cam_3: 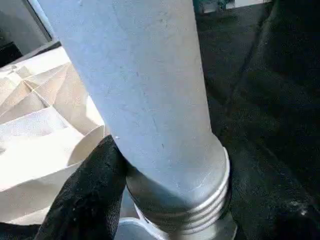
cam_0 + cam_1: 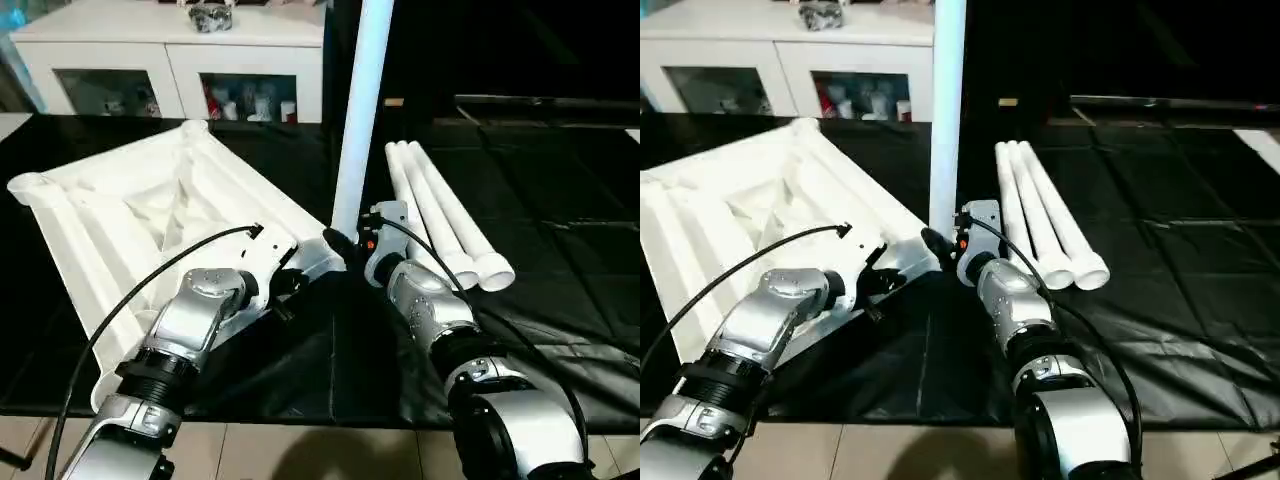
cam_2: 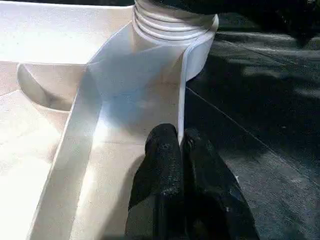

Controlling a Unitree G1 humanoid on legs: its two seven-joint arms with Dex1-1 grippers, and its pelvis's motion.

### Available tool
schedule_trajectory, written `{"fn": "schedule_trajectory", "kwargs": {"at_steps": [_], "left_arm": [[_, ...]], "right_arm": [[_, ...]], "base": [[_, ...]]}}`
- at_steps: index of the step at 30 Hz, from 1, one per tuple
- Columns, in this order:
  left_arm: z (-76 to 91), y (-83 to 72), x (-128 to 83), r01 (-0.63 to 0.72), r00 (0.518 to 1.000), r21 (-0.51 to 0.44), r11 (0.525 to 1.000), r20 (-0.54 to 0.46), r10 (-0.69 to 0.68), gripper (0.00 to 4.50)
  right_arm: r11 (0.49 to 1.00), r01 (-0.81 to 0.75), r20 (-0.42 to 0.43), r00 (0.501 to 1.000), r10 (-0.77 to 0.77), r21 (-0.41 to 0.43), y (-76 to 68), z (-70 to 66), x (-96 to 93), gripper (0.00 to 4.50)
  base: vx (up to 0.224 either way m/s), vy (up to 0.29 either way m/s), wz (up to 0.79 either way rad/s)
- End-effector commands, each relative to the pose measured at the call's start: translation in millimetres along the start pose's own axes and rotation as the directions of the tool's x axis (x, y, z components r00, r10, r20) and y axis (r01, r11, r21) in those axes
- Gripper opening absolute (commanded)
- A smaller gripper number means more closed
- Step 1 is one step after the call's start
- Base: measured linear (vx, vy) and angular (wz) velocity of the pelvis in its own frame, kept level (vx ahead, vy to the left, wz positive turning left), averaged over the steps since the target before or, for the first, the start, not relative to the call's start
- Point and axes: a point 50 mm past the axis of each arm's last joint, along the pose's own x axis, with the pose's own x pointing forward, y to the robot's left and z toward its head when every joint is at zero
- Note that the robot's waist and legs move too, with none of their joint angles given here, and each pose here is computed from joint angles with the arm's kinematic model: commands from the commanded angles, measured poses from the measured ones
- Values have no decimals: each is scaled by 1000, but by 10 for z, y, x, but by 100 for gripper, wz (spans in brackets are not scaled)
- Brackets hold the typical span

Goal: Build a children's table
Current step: Rotate leg to tighten

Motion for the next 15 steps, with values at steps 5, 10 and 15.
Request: {"fn": "schedule_trajectory", "kwargs": {"at_steps": [5, 10, 15], "left_arm": [[48, 72, -142, 20, 999, 90, 996, 29, -22, 0], [-62, 112, -235, 76, 997, 143, 987, -8, -76, 0], [-176, 149, -354, 185, 982, 199, 962, -57, -177, 0]], "right_arm": [[987, -157, -88, 983, 160, 37, 137, -319, -58, 374], [983, -180, -71, 982, 178, -29, -64, -273, -188, 414], [943, -308, -63, 951, 302, -127, -256, -115, -373, 444]], "base": [[0, 0, 0], [0, 0, 0], [0, 0, 0]]}}
